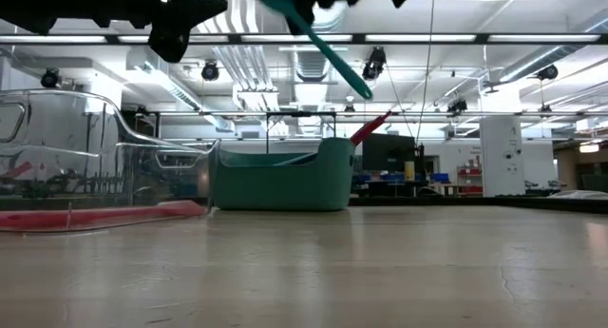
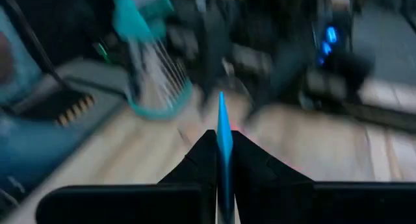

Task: Pick & Place Kitchen Items
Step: Put the blue spatula into the left transparent bin

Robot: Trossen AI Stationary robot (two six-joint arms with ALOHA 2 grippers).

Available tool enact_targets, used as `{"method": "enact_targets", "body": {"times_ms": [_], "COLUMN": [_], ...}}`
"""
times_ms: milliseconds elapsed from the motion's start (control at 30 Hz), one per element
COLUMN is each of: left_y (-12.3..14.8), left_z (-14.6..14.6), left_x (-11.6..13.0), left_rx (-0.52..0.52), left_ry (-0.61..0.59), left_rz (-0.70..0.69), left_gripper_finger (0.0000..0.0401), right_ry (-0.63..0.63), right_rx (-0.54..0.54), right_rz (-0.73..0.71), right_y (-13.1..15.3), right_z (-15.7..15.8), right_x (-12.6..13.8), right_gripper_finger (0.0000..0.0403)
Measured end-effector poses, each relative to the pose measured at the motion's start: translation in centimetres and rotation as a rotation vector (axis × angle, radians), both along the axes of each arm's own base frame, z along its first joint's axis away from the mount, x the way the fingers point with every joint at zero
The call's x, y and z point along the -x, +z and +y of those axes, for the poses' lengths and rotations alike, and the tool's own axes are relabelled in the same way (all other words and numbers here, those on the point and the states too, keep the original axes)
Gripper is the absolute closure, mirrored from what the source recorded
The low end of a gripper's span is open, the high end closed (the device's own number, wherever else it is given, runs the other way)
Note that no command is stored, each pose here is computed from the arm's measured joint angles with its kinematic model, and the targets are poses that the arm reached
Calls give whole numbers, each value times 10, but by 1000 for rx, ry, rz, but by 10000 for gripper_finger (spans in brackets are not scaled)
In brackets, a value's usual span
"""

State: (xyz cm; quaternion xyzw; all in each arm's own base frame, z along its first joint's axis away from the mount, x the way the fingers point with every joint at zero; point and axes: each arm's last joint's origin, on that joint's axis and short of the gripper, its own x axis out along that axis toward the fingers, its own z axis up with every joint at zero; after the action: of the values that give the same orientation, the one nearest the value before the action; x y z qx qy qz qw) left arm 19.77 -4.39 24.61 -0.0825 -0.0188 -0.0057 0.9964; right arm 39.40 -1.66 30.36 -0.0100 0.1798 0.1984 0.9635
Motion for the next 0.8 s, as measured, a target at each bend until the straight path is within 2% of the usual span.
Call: {"method": "enact_targets", "body": {"times_ms": [133, 300, 567, 800], "left_y": [-7, -6, -3, -6], "left_z": [-1, -5, -8, -11], "left_x": [-8, -21, -33, -41], "left_rx": [-19, -75, -95, -76], "left_ry": [25, 32, 23, 10], "left_rz": [14, -14, -22, 0], "left_gripper_finger": [254, 254, 254, 254], "right_ry": [49, 88, 105, 61], "right_rx": [-49, -66, -121, -120], "right_rz": [-160, -328, -416, -452], "right_y": [17, 24, 16, 4], "right_z": [11, 26, 38, 37], "right_x": [-4, -13, -26, -36], "right_gripper_finger": [385, 385, 385, 383]}}
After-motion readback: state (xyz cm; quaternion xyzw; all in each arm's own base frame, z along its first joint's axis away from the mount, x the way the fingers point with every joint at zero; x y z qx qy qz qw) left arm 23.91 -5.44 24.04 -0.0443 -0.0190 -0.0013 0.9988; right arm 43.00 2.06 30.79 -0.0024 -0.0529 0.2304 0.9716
